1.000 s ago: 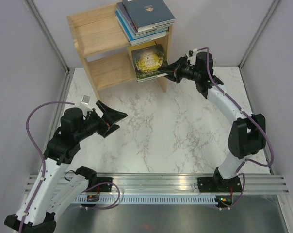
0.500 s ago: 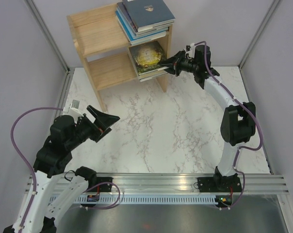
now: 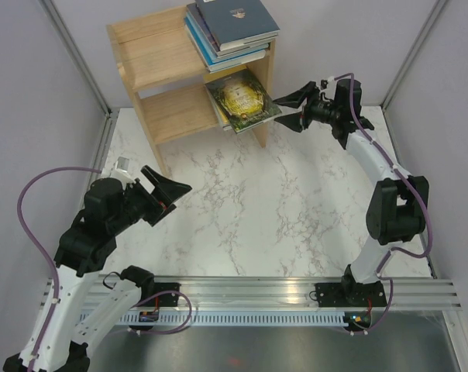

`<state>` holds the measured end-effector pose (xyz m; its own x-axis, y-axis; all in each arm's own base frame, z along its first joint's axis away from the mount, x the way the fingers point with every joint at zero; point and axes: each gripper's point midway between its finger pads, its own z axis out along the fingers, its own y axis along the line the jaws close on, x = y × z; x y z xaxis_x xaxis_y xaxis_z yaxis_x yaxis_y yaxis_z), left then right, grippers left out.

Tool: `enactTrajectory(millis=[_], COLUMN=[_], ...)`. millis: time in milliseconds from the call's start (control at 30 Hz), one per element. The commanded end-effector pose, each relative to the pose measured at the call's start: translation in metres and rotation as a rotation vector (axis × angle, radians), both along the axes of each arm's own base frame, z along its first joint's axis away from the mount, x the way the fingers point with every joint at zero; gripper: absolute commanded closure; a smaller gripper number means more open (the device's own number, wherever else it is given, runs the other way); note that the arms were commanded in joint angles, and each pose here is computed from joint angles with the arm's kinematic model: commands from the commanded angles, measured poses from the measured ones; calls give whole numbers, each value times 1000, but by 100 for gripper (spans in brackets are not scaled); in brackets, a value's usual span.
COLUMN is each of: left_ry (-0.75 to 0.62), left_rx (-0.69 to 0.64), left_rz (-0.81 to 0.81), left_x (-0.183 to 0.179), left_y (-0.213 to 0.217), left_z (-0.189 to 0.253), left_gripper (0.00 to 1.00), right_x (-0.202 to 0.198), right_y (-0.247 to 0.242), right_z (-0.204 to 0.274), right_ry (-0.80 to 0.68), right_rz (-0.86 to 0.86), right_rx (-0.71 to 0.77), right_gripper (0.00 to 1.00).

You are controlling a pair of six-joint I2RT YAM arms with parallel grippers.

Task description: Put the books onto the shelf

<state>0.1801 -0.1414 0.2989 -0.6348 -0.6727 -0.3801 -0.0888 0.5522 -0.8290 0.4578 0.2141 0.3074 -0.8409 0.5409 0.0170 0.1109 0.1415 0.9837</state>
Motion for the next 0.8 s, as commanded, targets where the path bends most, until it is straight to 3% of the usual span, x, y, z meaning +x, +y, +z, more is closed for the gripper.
enactTrajectory(millis=[0,233,333,367,433,467,567,767], left_ry=[-19,10,10,8,5,0,-3,-13], left_rx=[30,30,25,24,24,20,15,10], left_rz=[-7,-26,-28,-29,-26,-26,-22,-9], left_x=[5,6,4,4,3,2,0,-3], left_y=[1,-3,-3,-3,-3,-2,-2,1], left_z=[5,-1,-1,-1,-1,1,0,0], left_gripper=[0,0,0,0,0,0,0,0], right_x=[-34,-51,-53,-56,-57,-60,-63,-65], right_y=[3,9,15,22,30,38,53,67], right_z=[17,22,19,20,17,17,15,17], right_ry=[-40,-65,-58,-60,-54,-50,-44,-53], right_rz=[59,79,86,99,108,125,149,174], right_rx=[-7,-14,-17,-18,-21,-19,-19,-19], right_gripper=[32,32,37,52,66,82,100,100])
